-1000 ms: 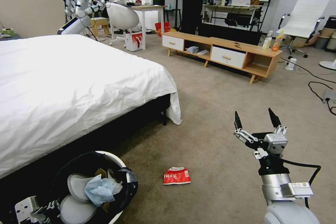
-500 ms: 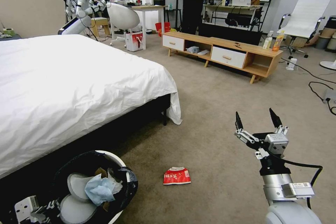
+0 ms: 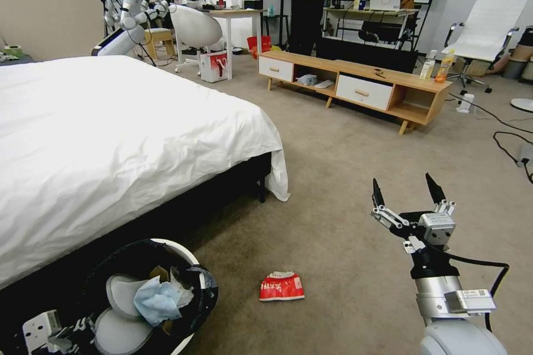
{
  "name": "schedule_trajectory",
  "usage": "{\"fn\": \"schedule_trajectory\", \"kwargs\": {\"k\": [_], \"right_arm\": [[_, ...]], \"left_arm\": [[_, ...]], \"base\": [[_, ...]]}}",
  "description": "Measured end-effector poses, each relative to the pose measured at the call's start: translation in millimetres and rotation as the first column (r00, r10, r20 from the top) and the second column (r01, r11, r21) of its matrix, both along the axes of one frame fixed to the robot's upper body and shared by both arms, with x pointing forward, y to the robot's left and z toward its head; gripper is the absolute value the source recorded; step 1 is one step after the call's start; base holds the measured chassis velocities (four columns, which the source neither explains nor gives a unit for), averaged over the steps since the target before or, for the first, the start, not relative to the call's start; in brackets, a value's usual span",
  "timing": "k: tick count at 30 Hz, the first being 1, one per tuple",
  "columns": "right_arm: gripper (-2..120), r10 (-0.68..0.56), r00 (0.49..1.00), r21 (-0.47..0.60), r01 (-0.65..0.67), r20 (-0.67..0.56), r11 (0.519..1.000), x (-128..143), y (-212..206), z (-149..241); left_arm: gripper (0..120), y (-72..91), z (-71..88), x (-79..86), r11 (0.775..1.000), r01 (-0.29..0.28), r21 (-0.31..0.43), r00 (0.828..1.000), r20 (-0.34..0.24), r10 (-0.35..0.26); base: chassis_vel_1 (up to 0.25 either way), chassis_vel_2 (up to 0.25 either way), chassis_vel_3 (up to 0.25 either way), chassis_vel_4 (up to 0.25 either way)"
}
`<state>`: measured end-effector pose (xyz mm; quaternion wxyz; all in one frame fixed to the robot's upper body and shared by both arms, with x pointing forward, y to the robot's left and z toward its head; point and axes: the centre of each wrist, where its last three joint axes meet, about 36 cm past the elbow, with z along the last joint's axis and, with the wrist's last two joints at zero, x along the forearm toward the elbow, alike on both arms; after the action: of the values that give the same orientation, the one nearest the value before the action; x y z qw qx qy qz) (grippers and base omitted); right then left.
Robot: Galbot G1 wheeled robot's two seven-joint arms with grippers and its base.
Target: Pick up the trash bin and place the garbage on the floor into it.
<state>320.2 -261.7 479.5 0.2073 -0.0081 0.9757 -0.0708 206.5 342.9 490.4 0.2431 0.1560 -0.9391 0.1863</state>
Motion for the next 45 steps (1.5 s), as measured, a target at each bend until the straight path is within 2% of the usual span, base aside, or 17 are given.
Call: {"fn": "schedule_trajectory", "kwargs": {"k": [7, 25, 31, 38, 41, 43, 45], "right_arm": [[100, 0.007, 1.0, 0.0, -0.007, 0.002, 1.0, 0.7, 0.9, -0.6], [100, 0.047, 0.999, -0.029, -0.046, 0.014, 0.999, 5.2, -3.8, -2.2], [100, 0.068, 0.998, -0.046, -0.067, 0.006, 0.997, 9.2, -6.9, 1.7], [100, 0.12, 0.991, -0.06, -0.124, -0.065, 0.99, 21.5, -5.0, 14.7], [100, 0.156, 0.98, -0.038, -0.161, -0.123, 0.986, 30.0, 2.1, 24.0], [100, 0.21, 0.952, 0.008, -0.213, -0.222, 0.977, 41.7, 13.7, 44.4], [100, 0.23, 0.942, 0.016, -0.233, -0.245, 0.972, 44.7, 16.4, 51.5]], "left_arm": [[2, -0.2, -0.6, 0.3, 1.0, 0.0, -0.001, 1.0, 0.0, 0.0], [2, 0.2, -1.2, 0.1, 1.0, 0.003, 0.005, 1.0, -0.008, -0.003], [2, 5.2, 0.8, -2.7, 1.0, -0.003, 0.024, 1.0, -0.022, 0.004], [2, 10.5, 1.5, -7.2, 0.999, -0.004, 0.047, 0.999, -0.038, 0.006], [2, 10.7, 1.1, -7.2, 0.999, -0.004, 0.048, 0.999, -0.039, 0.006], [2, 9.5, 0.4, -6.6, 0.999, 0.0, 0.045, 0.999, -0.04, 0.002], [2, 8.9, 0.1, -4.7, 0.999, 0.006, 0.043, 0.999, -0.037, -0.004]], "base": [[-0.095, 0.123, 0.106, -0.098], [0.0, 0.0, 0.0, 0.0], [0.0, 0.0, 0.0, 0.0], [0.0, 0.0, 0.0, 0.0], [0.0, 0.0, 0.0, 0.0], [0.0, 0.0, 0.0, 0.0], [0.0, 0.0, 0.0, 0.0]]}}
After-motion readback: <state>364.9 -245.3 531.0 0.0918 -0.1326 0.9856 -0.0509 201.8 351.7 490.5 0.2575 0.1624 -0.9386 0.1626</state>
